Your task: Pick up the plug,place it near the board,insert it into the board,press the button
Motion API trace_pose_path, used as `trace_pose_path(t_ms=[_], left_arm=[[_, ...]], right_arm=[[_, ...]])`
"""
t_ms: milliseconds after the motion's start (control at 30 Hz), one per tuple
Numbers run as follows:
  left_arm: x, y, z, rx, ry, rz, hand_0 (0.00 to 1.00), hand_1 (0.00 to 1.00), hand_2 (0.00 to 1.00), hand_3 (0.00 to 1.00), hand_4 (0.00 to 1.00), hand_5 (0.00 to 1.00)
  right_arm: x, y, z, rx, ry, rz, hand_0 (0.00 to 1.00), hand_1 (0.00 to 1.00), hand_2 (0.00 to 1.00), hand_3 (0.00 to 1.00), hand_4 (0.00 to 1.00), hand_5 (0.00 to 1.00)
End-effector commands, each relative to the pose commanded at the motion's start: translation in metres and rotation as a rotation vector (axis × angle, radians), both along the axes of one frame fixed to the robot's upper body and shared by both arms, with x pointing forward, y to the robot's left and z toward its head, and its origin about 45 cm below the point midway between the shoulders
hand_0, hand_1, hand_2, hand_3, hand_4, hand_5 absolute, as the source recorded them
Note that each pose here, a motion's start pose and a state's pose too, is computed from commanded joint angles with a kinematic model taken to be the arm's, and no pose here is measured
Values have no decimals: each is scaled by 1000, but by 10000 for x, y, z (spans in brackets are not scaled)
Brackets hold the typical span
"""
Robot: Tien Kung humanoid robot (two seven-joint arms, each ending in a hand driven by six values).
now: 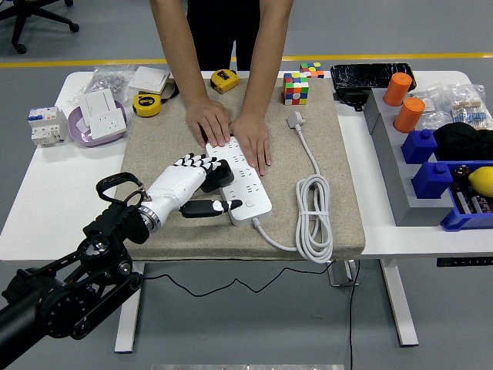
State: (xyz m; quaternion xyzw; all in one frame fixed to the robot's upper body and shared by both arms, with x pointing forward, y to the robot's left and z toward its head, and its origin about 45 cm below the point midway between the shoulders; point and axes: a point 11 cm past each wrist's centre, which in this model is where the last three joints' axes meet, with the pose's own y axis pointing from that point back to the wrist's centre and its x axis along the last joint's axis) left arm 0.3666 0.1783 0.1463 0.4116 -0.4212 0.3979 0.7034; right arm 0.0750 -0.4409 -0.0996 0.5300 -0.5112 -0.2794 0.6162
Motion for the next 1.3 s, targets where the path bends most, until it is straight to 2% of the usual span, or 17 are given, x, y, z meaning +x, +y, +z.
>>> trace_pose_path(t_ms=[333, 833, 1100, 1233, 1300], left_arm=[[7, -114, -39, 12, 12, -26, 998, 998, 976, 896, 998, 998], [21, -95, -73, 25, 20, -22, 998, 998, 972, 896, 998, 998], [51, -120, 39, 5, -12, -29, 998, 998, 972, 896, 998, 998], [16, -236, 214, -87, -56, -61, 998, 998, 967, 896, 998, 998], [-46, -344, 309, -184, -45, -76, 998, 998, 967, 896, 998, 998]], right_arm=[[6, -7, 4, -2, 1, 5, 883, 749, 716, 665, 942, 517], [-23, -7, -1, -2, 8, 8, 884, 748, 716, 665, 943, 517], [-11, -9, 2, -3, 6, 8, 884, 748, 716, 665, 943, 518], [-12, -11, 2, -3, 6, 7, 884, 749, 716, 666, 945, 519], [-14, -11, 2, -3, 7, 7, 884, 749, 716, 666, 945, 519]])
